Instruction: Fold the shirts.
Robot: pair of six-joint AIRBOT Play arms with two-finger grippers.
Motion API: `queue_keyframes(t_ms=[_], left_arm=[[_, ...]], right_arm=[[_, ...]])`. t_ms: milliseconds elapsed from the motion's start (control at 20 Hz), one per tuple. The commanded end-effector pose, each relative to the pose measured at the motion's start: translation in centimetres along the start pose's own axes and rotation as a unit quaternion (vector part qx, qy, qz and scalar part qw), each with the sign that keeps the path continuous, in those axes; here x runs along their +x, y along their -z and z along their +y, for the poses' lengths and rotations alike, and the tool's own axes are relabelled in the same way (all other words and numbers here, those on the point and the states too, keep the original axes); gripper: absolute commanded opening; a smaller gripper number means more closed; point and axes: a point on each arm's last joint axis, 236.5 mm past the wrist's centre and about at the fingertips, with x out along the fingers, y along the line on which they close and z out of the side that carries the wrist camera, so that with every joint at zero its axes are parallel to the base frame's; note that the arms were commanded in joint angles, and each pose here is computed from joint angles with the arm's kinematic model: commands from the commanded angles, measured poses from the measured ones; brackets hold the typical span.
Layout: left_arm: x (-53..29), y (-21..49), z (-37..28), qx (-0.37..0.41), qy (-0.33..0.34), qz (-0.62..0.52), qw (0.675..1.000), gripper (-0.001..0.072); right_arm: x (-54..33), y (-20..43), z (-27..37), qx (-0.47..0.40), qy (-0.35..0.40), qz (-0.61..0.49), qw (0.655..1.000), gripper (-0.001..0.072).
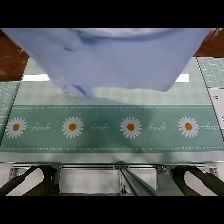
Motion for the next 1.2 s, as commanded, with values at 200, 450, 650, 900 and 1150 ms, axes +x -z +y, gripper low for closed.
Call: queue_keyframes(t_ms=[200,450,650,900,1150], left_arm=[[-15.1,-1.3,-5.2,0.119,-0.232,-0.106,0.959,0.002],[-21.5,1.4,-9.1,0.176,-0.228,-0.133,0.948,0.002],[-20.7,5.9,-5.2,0.155,-0.262,-0.025,0.952,0.0021],[-11.0,10.3,1.7,0.126,-0.295,0.093,0.943,0.0021],[3.7,14.5,10.0,0.075,-0.309,0.165,0.934,0.0021]], right_arm=[[-17.4,-2.6,6.8,-0.108,0.129,-0.126,0.978,0.0023],[-21.0,2.5,4.8,-0.076,0.209,-0.054,0.973,0.0023],[-20.3,5.8,3.5,-0.048,0.217,0.015,0.975,0.0023],[-13.1,12.4,-2.3,0.02,0.214,0.128,0.968,0.0023],[-1.0,19.4,-10.3,0.086,0.181,0.202,0.958,0.0023]])
